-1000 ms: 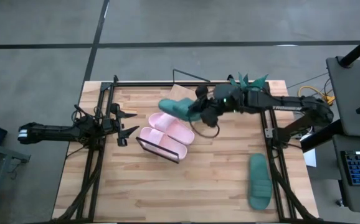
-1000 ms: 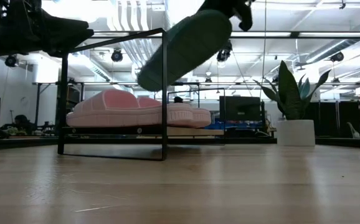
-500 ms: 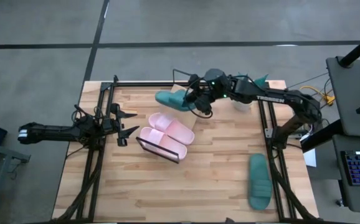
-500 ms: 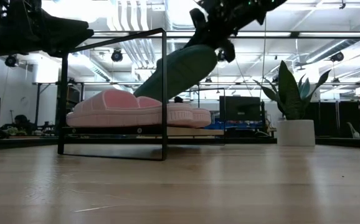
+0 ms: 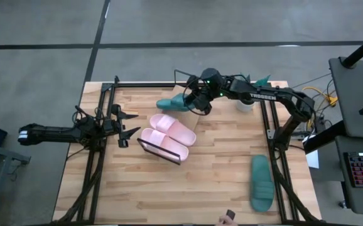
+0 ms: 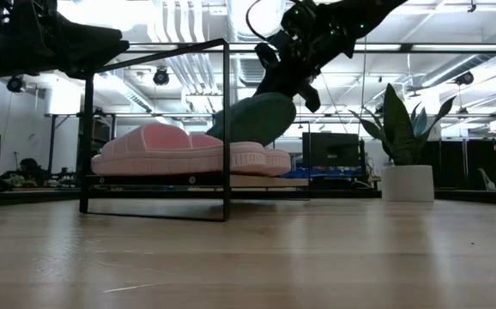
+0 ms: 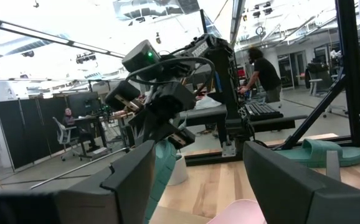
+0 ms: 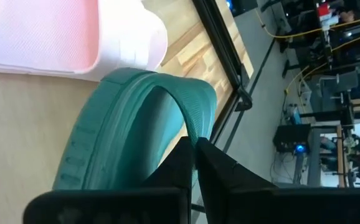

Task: Pick and place slides into the shelf
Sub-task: Put the top dark green slide on the shelf

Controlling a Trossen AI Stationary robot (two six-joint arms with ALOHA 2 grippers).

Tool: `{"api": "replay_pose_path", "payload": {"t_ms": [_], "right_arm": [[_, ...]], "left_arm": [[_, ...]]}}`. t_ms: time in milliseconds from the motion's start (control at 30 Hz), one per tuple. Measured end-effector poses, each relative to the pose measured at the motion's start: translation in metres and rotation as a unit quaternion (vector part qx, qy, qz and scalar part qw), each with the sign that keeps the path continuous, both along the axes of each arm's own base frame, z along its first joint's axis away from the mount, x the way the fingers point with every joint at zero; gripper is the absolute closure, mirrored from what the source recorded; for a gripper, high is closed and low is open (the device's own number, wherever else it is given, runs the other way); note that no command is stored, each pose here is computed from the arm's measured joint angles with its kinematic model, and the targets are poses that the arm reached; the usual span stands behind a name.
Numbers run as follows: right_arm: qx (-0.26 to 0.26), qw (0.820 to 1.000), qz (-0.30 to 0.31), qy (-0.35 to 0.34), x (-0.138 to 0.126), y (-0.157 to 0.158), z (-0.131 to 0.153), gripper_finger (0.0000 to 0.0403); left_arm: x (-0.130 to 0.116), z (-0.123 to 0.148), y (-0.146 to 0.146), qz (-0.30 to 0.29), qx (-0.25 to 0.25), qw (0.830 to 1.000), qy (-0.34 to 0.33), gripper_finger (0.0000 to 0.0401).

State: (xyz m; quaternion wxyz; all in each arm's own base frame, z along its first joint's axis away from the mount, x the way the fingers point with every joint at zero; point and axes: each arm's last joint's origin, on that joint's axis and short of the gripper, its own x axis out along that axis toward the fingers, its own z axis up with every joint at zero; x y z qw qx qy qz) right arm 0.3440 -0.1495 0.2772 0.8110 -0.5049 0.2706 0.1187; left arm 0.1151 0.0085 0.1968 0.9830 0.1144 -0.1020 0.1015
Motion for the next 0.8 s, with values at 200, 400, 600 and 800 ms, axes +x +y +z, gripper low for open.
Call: {"api": "replay_pose_path", "payload": {"t_ms": [200, 400, 600, 800], "right_arm": [[-0.006, 1.000, -0.006, -0.002, -0.004, -0.004, 0.003, 0.0395], [0.011, 0.999, -0.016, 0.032, -0.011, -0.010, -0.002, 0.0395], [0.046, 0.996, -0.013, 0.073, -0.016, -0.006, -0.010, 0.0395], [0.069, 0.992, -0.019, 0.107, -0.021, -0.004, -0.015, 0.0395]], "left_arm": [[0.000, 0.000, 0.000, 0.000, 0.000, 1.000, 0.000, 0.0173], [0.000, 0.000, 0.000, 0.000, 0.000, 1.000, 0.000, 0.0173], [0.000, 0.000, 0.000, 0.000, 0.000, 1.000, 0.000, 0.0173], [0.000, 0.000, 0.000, 0.000, 0.000, 1.000, 0.000, 0.0173]]}}
